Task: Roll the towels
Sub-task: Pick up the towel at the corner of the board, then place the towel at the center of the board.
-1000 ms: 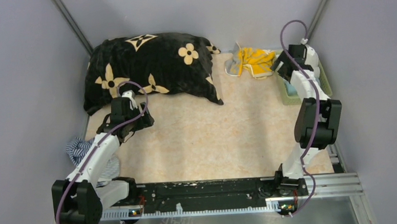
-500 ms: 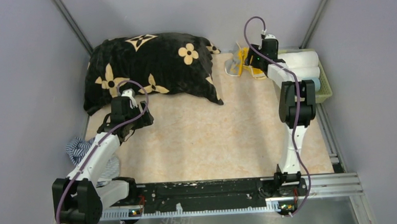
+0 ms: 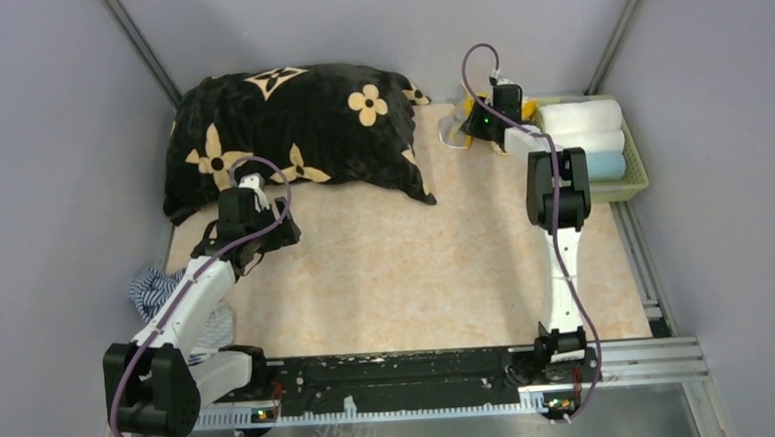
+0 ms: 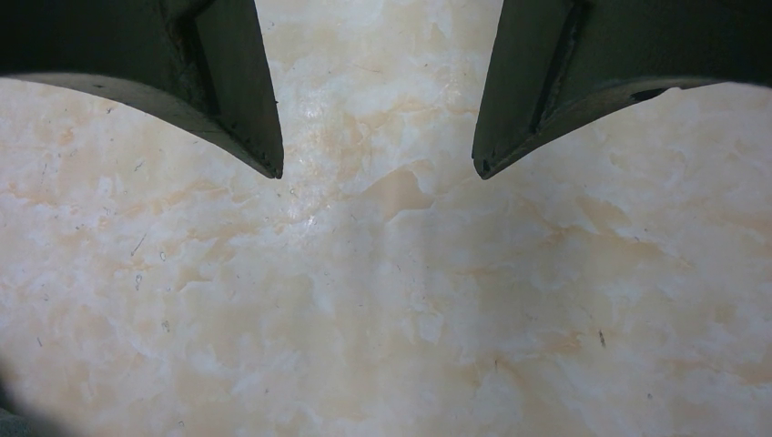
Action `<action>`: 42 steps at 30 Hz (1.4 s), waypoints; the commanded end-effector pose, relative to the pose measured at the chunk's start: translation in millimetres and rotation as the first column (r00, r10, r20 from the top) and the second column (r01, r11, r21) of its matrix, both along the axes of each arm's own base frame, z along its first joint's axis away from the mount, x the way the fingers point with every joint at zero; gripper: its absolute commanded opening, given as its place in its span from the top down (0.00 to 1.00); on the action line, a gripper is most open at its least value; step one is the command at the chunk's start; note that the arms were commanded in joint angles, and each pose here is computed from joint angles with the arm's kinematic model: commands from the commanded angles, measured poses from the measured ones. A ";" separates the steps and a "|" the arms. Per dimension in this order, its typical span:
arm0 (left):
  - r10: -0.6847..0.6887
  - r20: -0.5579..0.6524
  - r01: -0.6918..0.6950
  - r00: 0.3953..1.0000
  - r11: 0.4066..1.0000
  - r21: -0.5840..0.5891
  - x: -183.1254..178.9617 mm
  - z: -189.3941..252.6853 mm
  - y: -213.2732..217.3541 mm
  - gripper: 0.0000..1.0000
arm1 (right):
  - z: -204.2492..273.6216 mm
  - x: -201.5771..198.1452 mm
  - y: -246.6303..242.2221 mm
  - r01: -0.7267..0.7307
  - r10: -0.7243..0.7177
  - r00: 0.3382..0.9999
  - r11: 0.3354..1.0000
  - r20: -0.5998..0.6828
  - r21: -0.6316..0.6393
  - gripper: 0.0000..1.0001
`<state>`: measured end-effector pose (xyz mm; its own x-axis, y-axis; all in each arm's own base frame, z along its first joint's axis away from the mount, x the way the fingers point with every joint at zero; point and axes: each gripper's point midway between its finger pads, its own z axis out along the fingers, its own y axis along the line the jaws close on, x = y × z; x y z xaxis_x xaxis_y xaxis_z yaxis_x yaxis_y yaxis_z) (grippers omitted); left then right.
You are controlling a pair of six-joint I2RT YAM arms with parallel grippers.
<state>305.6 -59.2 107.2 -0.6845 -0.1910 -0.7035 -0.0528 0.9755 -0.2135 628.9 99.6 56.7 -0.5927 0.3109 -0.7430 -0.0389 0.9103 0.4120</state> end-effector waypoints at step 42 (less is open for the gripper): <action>-0.159 0.211 0.186 0.964 0.976 -0.115 -8.0 54.3 -31.9 0.18 | 398.0 -341.6 166.5 -0.551 0.524 0.643 0.823 0.559 -0.137 1.00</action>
